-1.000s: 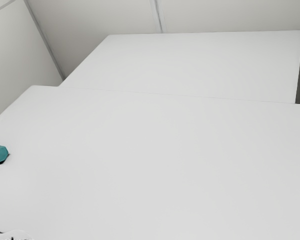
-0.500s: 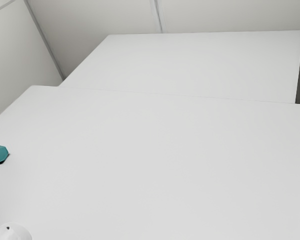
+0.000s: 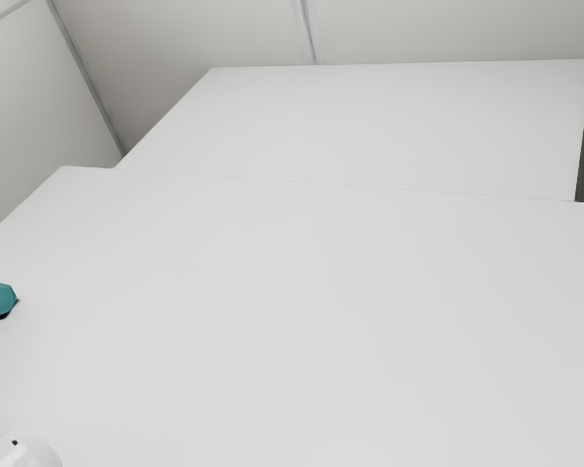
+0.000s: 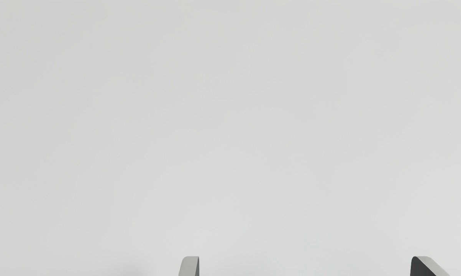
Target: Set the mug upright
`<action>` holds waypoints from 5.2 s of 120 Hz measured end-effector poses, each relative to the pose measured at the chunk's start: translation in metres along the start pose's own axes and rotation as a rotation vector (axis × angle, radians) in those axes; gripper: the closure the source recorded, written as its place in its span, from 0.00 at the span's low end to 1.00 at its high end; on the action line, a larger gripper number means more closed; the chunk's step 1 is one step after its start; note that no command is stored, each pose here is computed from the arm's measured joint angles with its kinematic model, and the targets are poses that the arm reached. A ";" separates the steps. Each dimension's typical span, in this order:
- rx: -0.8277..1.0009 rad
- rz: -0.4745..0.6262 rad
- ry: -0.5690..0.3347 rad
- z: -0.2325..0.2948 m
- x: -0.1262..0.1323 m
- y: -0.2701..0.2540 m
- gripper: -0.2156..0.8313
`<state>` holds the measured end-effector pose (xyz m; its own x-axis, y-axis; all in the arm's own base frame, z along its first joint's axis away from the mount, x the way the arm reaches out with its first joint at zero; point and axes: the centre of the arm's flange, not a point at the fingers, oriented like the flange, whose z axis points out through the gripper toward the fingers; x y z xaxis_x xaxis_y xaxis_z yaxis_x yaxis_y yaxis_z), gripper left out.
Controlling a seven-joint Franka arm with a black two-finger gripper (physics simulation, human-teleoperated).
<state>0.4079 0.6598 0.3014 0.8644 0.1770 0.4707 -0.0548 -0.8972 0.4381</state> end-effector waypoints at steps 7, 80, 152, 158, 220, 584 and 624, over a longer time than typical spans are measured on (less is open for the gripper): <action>-0.019 -0.008 0.014 0.007 -0.004 -0.003 0.21; 0.071 0.033 -0.147 -0.034 -0.012 0.006 0.21; -0.037 -0.044 -0.123 -0.020 -0.033 0.002 0.36; -0.052 -0.060 -0.109 -0.023 -0.037 0.001 0.39; -0.263 -0.221 -0.028 -0.014 -0.068 0.006 0.74; 0.453 0.421 -0.497 0.315 0.034 0.626 0.95; 0.450 0.350 -0.488 0.323 0.030 0.623 0.95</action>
<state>0.5610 -0.0245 0.3408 0.9632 -0.2549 0.0858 -0.2483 -0.9654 -0.0799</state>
